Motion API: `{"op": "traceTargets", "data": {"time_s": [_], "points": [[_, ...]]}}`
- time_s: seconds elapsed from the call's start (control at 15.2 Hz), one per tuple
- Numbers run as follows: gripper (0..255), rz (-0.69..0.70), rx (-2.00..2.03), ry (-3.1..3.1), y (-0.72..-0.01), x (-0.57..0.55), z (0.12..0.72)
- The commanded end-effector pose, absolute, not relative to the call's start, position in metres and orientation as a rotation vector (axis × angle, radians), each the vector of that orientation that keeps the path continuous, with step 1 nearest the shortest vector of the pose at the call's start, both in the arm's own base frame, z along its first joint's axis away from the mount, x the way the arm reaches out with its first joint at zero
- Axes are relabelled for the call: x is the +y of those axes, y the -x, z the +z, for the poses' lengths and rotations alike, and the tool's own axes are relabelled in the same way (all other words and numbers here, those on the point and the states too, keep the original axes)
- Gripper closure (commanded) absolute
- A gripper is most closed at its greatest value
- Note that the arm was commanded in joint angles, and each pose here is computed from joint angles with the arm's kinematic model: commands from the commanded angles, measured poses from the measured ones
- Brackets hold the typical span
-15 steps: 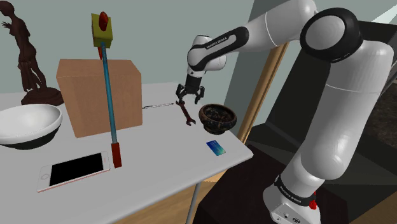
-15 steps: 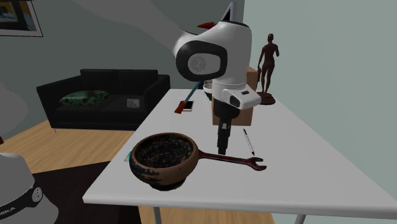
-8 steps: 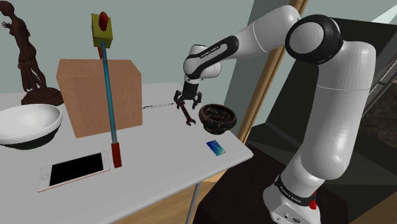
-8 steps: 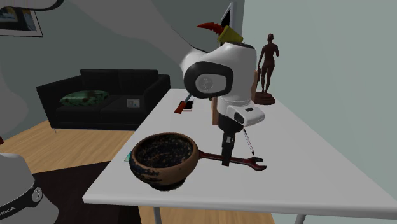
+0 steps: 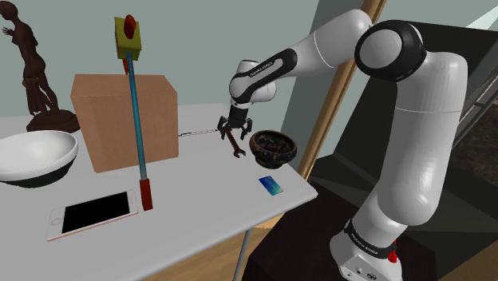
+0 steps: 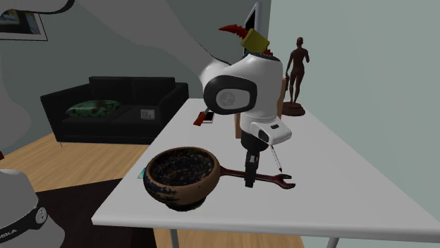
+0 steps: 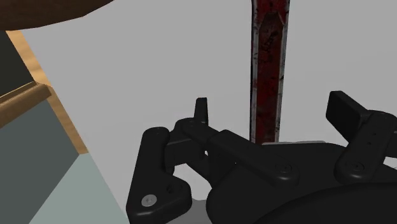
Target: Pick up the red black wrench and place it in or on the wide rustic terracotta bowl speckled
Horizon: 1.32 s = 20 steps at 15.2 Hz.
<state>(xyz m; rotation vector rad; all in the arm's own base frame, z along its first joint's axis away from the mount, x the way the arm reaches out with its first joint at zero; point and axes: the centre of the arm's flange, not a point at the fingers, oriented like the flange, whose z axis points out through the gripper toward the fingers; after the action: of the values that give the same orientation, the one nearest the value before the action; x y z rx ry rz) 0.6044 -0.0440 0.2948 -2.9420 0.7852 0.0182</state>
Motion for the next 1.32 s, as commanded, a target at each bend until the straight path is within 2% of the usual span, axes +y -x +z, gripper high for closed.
{"op": "traceTargets", "data": {"time_s": [0.0, 0.07, 0.66, 1.25], "points": [[0, 0.018, 0.785, 2.942, -0.604, -0.044, 0.295], [255, 0.018, 0.785, 2.942, -0.604, -0.044, 0.295], [255, 0.018, 0.785, 2.942, -0.604, -0.044, 0.295], [255, 0.018, 0.785, 2.942, -0.604, -0.044, 0.342]]}}
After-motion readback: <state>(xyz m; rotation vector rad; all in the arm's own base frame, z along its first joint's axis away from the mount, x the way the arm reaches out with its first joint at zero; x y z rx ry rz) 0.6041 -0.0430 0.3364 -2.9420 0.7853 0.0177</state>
